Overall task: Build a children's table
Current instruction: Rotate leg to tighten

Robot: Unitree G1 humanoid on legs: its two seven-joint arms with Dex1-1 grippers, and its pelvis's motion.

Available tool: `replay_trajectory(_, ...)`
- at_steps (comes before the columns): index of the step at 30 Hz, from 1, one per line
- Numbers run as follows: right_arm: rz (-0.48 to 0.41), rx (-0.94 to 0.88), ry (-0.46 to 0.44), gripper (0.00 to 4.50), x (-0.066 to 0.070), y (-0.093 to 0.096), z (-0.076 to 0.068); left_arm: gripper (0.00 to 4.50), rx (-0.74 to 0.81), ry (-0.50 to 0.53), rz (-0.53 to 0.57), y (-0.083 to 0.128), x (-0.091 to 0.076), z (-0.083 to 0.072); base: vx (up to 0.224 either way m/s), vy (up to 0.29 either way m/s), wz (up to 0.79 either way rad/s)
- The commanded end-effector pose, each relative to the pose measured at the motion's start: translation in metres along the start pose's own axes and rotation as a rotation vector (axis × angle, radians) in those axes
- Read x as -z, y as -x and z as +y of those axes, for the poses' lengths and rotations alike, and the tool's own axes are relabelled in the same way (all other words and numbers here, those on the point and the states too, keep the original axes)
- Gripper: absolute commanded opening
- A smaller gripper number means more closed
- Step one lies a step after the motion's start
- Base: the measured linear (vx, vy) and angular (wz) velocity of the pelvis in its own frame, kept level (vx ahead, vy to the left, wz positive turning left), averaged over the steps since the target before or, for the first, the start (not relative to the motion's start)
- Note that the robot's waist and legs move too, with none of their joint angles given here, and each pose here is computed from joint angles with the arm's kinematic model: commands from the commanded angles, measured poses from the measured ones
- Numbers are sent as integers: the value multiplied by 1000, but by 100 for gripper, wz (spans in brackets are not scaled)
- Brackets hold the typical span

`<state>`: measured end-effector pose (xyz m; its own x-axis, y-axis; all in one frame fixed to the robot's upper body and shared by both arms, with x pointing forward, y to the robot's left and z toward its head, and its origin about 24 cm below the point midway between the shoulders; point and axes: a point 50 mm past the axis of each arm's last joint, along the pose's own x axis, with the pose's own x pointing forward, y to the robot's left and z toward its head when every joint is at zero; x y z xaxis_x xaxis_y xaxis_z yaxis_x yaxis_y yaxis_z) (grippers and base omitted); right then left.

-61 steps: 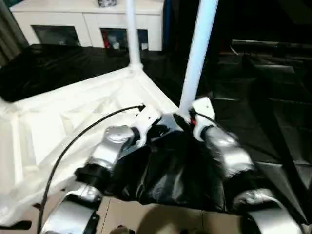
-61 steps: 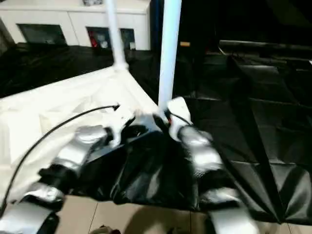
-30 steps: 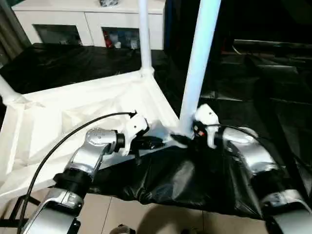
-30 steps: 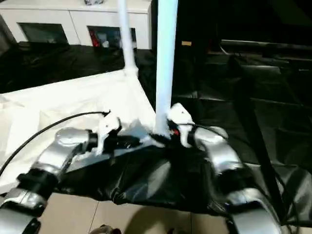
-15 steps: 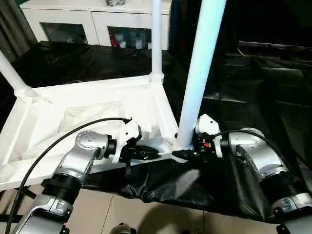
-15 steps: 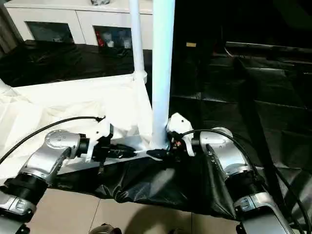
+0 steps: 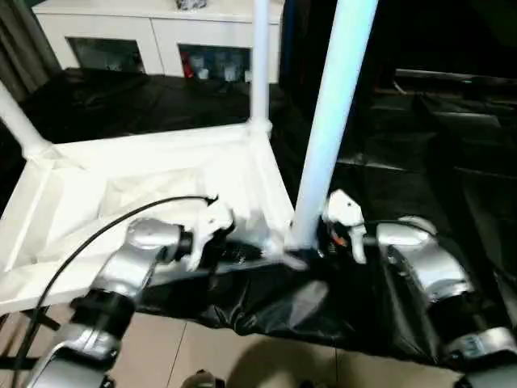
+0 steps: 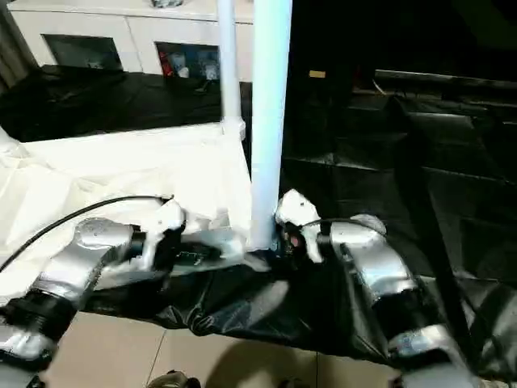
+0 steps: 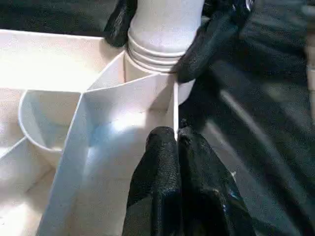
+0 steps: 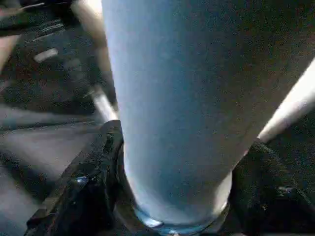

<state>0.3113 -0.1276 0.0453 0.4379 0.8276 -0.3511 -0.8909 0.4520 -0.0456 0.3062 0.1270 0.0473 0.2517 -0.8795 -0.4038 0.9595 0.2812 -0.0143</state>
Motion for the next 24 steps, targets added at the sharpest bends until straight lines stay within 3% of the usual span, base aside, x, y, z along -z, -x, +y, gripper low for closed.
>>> replay_trajectory(1, -12, 67, -19, 267, -5, -20, 5, 0, -60, -38, -60, -15, -20, 5, 0, 0, 0)
replay_trajectory(4, -23, 258, -90, 267, -7, -40, 4, 0, -164, -6, -72, -40, -30, 7, 0, 0, 0)
replay_trajectory(7, -35, 373, -147, 267, -10, -51, 3, 0, -218, 12, -76, -52, -35, 7, 0, 0, 0)
replay_trajectory(11, -101, 475, -196, 267, -27, -76, 11, 0, -279, 5, -70, -69, -39, 5, 0, 0, 0)
replay_trajectory(12, -104, 477, -195, 302, -28, -76, 11, 0, -279, 7, -73, -69, -39, 5, 0, 0, 0)
replay_trajectory(15, -128, 455, -205, 302, -32, -79, 13, 0, -263, -4, -77, -68, -39, 3, 0, 0, 0)
replay_trajectory(17, -116, 460, -165, 342, -31, -77, 12, 0, -245, -18, -84, -65, -38, 3, 0, 0, 0)
replay_trajectory(24, -101, 408, -55, 348, -24, -50, -5, 0, -147, -72, -98, -43, -31, 2, 0, 0, 0)
